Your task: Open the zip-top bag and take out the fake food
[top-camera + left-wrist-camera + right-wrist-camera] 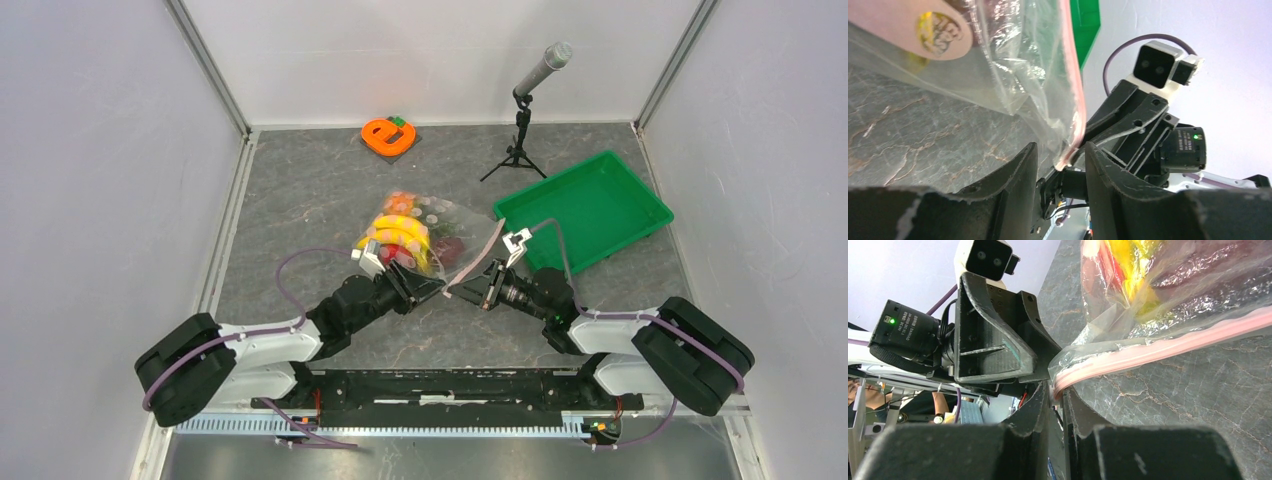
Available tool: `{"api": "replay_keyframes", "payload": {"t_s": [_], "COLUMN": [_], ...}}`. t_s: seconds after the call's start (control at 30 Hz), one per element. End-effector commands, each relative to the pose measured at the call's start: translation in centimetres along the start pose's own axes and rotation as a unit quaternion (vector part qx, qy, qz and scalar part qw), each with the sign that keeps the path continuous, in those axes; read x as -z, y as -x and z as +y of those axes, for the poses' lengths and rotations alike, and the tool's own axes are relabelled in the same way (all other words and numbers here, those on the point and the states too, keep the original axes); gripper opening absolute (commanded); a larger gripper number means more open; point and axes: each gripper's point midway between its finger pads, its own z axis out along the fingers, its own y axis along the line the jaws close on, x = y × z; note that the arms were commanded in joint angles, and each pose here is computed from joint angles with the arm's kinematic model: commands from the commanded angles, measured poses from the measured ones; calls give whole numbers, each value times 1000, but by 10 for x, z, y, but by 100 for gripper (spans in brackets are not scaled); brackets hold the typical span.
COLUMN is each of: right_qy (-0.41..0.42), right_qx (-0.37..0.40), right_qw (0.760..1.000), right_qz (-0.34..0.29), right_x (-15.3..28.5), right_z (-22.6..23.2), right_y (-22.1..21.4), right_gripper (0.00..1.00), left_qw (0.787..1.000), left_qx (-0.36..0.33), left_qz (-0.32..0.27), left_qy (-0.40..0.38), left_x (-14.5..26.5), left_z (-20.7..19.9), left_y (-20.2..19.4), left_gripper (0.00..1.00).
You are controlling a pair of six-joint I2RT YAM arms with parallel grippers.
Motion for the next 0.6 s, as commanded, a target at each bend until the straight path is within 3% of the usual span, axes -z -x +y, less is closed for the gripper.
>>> {"api": "replay_keyframes", "payload": {"t_s": [0.0, 0.17, 0.33, 0.47, 0.57], "right_qy": [38, 41, 49, 50, 46], "right_qx": [17, 14, 9, 11, 11], "right_qw": [999, 999, 999, 998, 999], "right_qz": [-28, -23, -21, -23, -24], "right_x": [-3, -4, -4, -4, -3], "right_z": [22, 22, 25, 26, 23], "right_y": [15, 13, 13, 14, 13], "right_gripper": [0, 0, 0, 0, 0], "left_qw": [998, 999, 999, 999, 999], "left_qx": [11, 5, 3, 6, 9], "left_qz": [-31, -29, -9, -3, -3], "left_qy": [-54, -39, -35, -43, -45], "left_x": [-3, -6, -13, -16, -15], "left_z": [-36, -32, -32, -34, -34], "left_y": [14, 14, 6, 4, 3], "left_gripper": [47, 46, 40, 30, 14]}}
